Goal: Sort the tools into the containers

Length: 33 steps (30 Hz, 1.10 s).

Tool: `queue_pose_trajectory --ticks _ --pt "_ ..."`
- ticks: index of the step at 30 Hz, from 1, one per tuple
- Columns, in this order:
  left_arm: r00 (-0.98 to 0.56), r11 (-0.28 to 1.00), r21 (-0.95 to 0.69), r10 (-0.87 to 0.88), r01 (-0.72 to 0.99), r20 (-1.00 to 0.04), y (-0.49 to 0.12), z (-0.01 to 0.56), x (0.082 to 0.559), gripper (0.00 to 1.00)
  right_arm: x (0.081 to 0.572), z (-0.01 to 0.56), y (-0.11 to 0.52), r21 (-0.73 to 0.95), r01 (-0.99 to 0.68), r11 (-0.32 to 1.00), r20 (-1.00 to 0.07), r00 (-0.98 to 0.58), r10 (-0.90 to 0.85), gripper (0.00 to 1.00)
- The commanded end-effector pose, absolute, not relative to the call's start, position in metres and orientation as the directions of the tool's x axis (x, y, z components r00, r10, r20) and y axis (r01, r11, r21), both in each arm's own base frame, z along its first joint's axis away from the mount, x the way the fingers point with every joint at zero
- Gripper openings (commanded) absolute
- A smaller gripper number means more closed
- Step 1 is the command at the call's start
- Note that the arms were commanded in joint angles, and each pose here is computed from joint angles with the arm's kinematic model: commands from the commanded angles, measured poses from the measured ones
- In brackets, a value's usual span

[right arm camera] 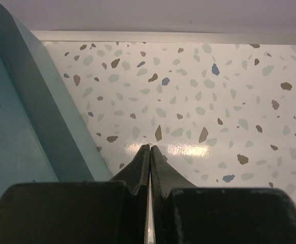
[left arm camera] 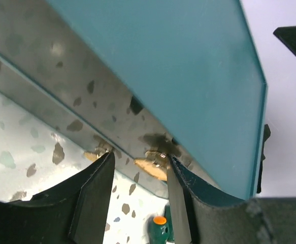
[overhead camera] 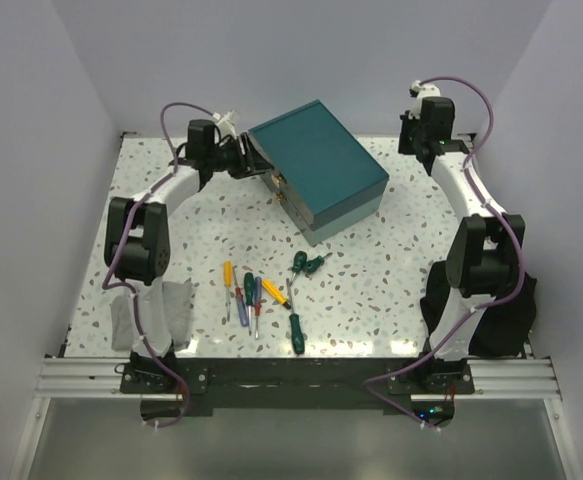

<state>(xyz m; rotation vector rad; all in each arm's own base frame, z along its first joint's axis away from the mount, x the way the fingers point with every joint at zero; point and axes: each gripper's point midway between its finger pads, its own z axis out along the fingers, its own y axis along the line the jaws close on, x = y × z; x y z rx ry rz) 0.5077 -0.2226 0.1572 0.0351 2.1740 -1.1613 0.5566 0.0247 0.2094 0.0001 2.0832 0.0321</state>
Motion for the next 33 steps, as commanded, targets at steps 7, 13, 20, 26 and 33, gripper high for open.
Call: queue_pose_trajectory --ticks 7,13,20,26,33 --pt "-0.841 0.575 -0.773 -0.250 0.269 -0.479 -0.253 0.137 0.474 0.49 0.539 0.162 0.031 0.058 -0.011 0.998 -0.829 -0.558 0.042 0.00" --pt "-0.841 0.699 -0.697 -0.274 0.160 -0.467 -0.235 0.125 0.470 0.46 0.515 0.152 0.069 0.113 -0.100 0.988 -0.802 -0.596 0.031 0.00" --pt "-0.826 0.856 -0.517 -0.287 0.006 -0.485 -0.186 0.119 0.457 0.28 0.505 0.170 0.069 -0.033 -0.010 0.999 -0.832 -0.553 -0.033 0.00" --pt "-0.805 0.884 -0.467 -0.264 0.019 -0.532 -0.170 0.133 0.443 0.23 0.547 0.267 0.055 -0.113 0.114 0.987 -0.935 -0.349 -0.067 0.00" --pt "-0.789 0.914 -0.404 -0.236 0.017 -0.568 -0.140 0.139 0.427 0.24 0.523 0.289 0.169 -0.015 -0.295 0.955 -0.947 -0.302 -0.108 0.00"
